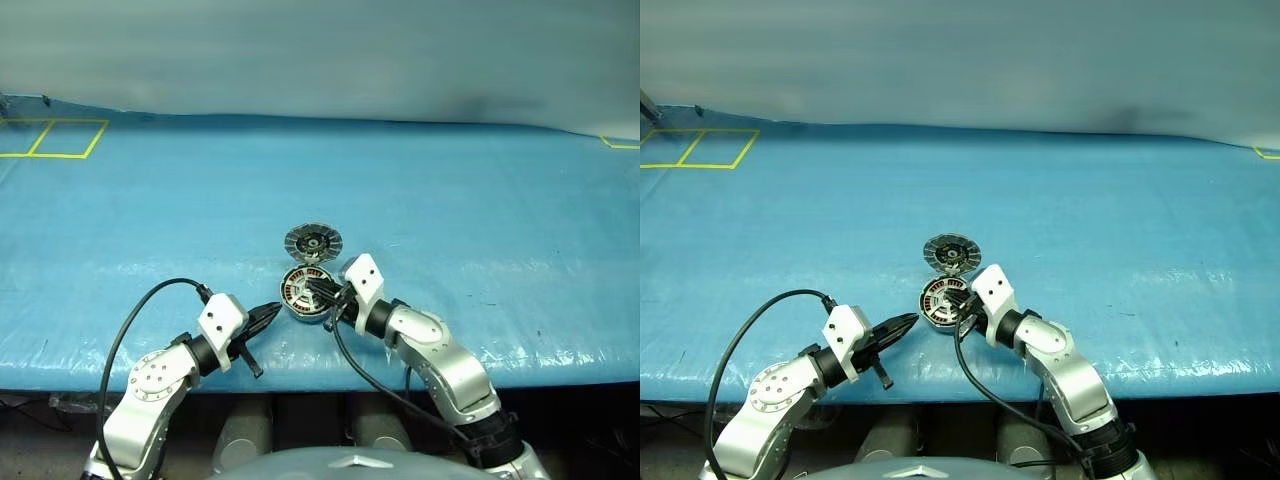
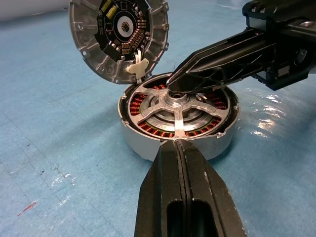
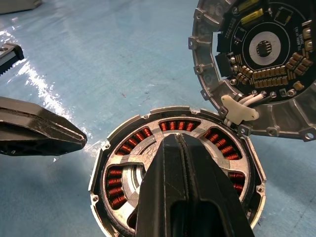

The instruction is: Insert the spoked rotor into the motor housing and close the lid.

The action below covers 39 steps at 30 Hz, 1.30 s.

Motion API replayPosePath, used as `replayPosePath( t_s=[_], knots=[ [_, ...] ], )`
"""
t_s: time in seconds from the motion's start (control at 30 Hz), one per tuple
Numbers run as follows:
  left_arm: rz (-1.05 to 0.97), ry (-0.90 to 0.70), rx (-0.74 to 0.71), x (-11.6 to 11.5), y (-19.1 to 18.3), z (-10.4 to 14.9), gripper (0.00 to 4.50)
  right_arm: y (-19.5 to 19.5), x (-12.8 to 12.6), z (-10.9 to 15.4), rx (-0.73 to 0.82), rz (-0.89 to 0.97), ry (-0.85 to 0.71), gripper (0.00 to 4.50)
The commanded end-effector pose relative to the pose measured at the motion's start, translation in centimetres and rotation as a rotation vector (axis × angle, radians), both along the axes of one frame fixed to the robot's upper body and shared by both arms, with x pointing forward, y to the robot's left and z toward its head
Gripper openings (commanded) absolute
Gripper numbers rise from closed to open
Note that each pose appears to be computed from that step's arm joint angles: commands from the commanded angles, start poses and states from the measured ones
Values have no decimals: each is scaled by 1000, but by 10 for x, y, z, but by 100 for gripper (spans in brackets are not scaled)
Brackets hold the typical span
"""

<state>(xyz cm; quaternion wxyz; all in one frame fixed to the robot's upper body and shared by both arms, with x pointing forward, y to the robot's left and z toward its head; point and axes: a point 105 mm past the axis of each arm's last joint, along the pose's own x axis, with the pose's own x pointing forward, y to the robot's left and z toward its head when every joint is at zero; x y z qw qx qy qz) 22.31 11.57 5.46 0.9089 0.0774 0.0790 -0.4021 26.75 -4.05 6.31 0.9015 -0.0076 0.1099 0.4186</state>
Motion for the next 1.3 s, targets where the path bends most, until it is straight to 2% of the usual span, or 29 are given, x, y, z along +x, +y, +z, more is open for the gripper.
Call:
replayPosePath(
  t_s=[0.03, 0.37, 0.57, 0.67, 0.83, 0.93, 1.07, 1.2, 1.3],
  knots=[
    [-19, -31, -15, 0, -4, 11, 0, -8, 3, -13, -19, -69, 76, 2],
    [-28, -26, -21, 1, -7, 11, 0, -13, 7, -18, -70, -119, 88, 2],
    [-29, -26, -22, 1, -8, 11, 0, -6, 2, -9, -60, -60, 61, 2],
    [-26, -31, -20, 1, -7, 12, 0, -2, -2, 3, -62, -5, 0, 2],
    [-19, -50, -27, 4, -5, 17, 0, -5, -8, 42, -77, 116, -144, 2],
    [-15, -71, -37, 7, -7, 19, 0, -18, -6, 60, -145, 179, -213, 2],
    [-24, -77, -58, 7, -12, 20, 0, -39, -1, 71, -273, 244, -247, 2],
    [-53, -60, -76, 3, -17, 18, 0, -62, 18, 85, -401, 236, -270, 2],
    [-69, -57, -75, 0, -17, 16, 0, -76, 49, 100, -482, 115, -337, 2]
  ],
)
